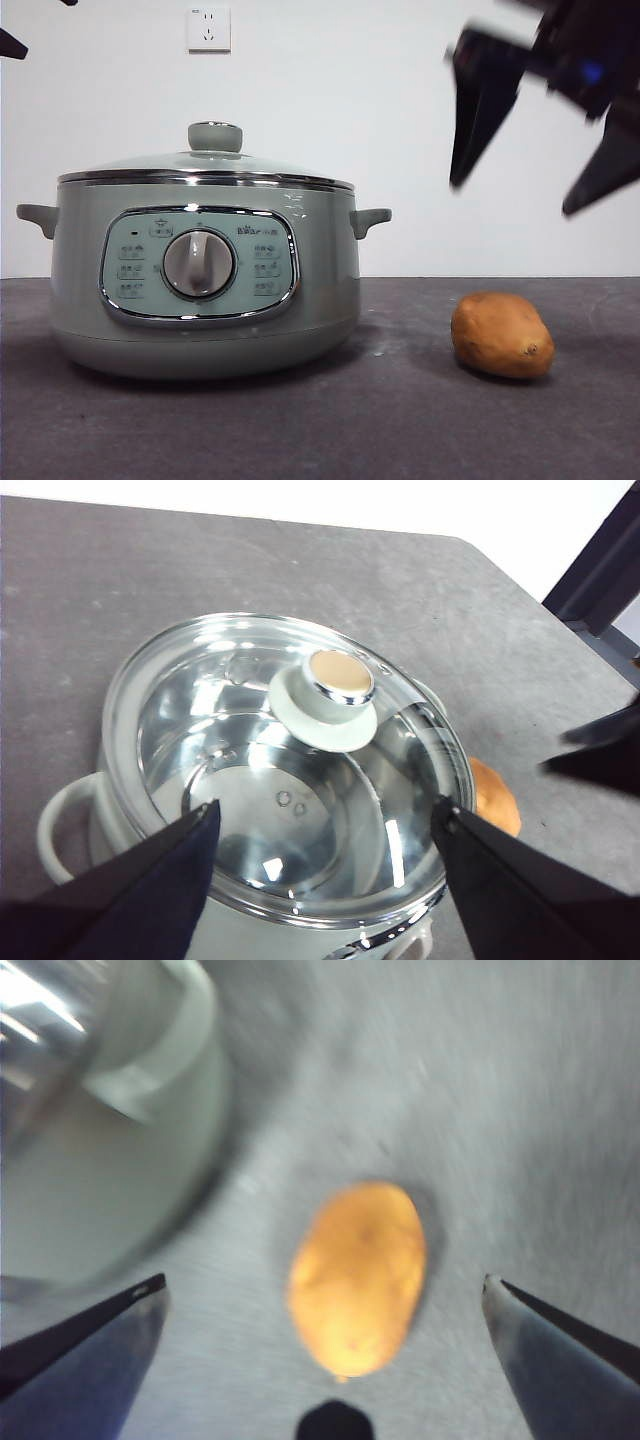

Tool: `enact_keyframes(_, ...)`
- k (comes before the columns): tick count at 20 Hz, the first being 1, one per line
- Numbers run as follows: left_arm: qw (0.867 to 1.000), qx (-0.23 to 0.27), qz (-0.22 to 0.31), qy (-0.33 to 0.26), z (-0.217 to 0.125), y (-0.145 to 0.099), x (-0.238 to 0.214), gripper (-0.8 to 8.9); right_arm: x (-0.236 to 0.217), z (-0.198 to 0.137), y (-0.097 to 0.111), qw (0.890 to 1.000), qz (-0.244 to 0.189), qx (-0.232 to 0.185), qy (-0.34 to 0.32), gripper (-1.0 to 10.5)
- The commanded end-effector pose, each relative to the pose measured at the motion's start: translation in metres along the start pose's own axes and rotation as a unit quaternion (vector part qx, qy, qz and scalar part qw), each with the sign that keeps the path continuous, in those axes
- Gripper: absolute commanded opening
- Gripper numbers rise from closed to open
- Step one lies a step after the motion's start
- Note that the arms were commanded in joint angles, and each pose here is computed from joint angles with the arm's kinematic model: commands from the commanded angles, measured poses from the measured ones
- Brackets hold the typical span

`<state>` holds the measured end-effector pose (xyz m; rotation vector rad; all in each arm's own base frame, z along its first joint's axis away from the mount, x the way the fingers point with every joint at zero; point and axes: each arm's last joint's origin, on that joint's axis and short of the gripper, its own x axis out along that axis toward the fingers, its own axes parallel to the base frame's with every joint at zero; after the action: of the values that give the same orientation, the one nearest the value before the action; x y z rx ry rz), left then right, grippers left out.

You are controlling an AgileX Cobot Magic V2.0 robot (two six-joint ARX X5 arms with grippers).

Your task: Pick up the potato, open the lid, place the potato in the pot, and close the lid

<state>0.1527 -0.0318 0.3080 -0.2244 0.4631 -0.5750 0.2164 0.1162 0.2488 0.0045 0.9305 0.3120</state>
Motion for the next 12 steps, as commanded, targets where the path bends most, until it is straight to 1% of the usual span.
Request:
enact_keyframes(1, 1.0, 0.002, -0.005, -0.003, 0.001, -0.002, 0.0, 3.55, 0.026, -0.002, 0.0, 0.999, -0.024, 0.012, 0.033, 5.3)
enact_keyframes(3, 1.0, 0.003, -0.006, -0.002, 0.001, -0.002, 0.001, 3.55, 0.051, -0.004, 0.0, 0.998, -0.031, 0.011, 0.058, 5.3)
enact_keyframes(7, 1.0, 0.003, -0.007, -0.002, 0.001, -0.002, 0.001, 3.55, 0.089, -0.009, 0.0, 0.996, -0.038, 0.012, 0.083, 5.3)
enact_keyframes(8, 1.0, 0.003, -0.007, -0.002, 0.001, -0.003, 0.001, 3.55, 0.095, -0.011, 0.0, 0.995, -0.04, 0.012, 0.09, 4.8)
enact_keyframes(10, 1.0, 0.003, -0.007, -0.002, 0.001, -0.003, 0.001, 3.55, 0.102, -0.014, -0.001, 0.994, -0.045, 0.016, 0.102, 3.1)
enact_keyframes(12, 1.0, 0.003, -0.007, -0.002, 0.001, -0.003, 0.001, 3.55, 0.102, -0.014, 0.0, 0.994, -0.044, 0.02, 0.101, 1.1)
